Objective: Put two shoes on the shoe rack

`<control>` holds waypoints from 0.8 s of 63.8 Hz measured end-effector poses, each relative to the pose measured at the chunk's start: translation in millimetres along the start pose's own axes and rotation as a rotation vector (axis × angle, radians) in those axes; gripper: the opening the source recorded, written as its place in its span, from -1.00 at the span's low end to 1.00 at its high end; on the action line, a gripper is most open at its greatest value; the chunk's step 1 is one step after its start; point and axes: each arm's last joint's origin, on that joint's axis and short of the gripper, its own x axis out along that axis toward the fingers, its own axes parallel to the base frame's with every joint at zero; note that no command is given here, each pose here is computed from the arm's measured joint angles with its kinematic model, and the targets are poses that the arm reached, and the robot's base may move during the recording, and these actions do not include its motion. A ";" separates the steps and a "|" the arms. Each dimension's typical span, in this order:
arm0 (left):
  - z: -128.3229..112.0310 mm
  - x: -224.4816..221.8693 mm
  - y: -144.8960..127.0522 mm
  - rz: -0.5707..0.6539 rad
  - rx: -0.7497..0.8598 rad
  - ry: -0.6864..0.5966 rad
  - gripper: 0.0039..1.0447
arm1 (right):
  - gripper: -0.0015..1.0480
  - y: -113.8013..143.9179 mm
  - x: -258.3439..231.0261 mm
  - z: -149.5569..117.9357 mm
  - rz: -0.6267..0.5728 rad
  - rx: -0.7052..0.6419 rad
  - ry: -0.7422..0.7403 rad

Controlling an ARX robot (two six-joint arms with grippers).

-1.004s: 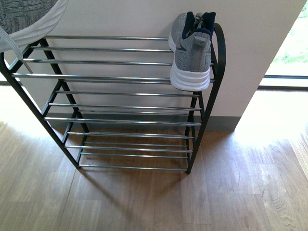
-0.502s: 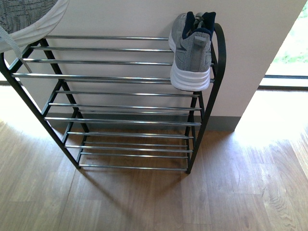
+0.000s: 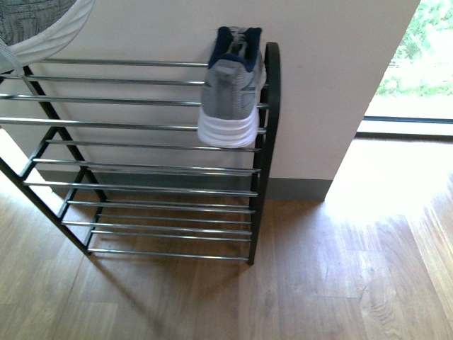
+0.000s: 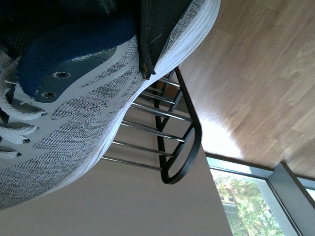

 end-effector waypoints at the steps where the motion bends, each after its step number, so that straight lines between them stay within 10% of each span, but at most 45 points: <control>1: 0.0 0.0 -0.1 -0.003 0.000 0.001 -0.97 | 0.82 0.0 0.0 0.0 0.000 0.000 0.000; 22: -0.6 5.6 -2.2 0.096 -0.047 0.044 -0.97 | 0.82 -0.2 0.0 -0.1 -0.007 0.000 0.001; 51: 15.3 135.3 -41.2 -0.045 -0.467 0.316 -0.97 | 0.82 -0.1 0.0 -0.1 -0.004 0.000 0.001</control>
